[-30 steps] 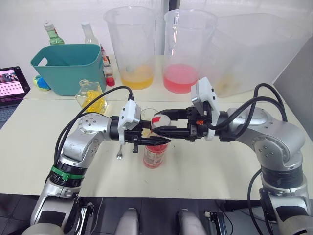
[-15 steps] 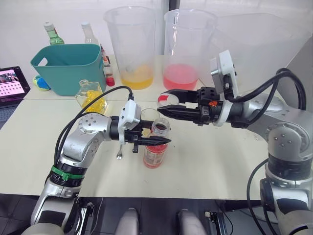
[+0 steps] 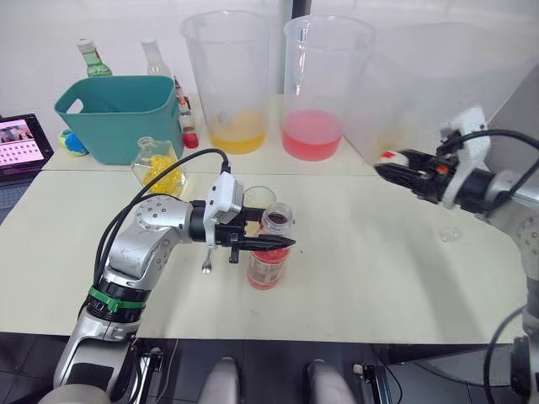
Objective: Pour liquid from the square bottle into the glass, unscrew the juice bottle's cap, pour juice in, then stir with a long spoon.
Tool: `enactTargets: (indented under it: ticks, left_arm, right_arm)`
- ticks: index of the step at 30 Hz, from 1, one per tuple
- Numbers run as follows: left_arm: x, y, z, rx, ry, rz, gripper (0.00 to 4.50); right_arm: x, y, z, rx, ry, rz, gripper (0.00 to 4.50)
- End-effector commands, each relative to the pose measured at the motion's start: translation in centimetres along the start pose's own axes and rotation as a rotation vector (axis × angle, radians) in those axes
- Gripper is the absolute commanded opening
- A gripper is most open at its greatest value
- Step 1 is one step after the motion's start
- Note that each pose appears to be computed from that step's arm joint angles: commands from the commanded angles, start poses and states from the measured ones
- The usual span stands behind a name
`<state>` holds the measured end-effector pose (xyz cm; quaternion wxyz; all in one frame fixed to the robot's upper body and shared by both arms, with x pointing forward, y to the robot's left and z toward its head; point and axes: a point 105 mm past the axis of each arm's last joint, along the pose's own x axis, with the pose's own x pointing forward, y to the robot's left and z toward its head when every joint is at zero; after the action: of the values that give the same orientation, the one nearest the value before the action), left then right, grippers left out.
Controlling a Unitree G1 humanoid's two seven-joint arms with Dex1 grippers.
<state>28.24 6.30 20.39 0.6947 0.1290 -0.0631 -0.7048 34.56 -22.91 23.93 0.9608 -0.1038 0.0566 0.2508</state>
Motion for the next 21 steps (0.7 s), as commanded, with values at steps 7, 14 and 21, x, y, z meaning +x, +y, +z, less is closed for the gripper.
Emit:
enactTargets:
  ticks: [7, 14, 21]
  left_arm:
    - [0.3, -0.3, -1.5, -0.054, 0.048, 0.003, 1.52]
    - [0.1, -0.4, -1.5, -0.052, 0.051, 0.032, 1.52]
    - [-0.3, -0.6, -1.7, -0.058, 0.06, 0.052, 1.52]
  right_arm:
    - [0.6, -5.2, -5.6, 0.066, 0.083, -0.282, 1.74]
    - [2.8, -6.7, -10.4, 0.102, 0.189, -0.344, 1.74]
    - [3.2, -6.8, -11.5, 0.123, 0.185, -0.314, 1.74]
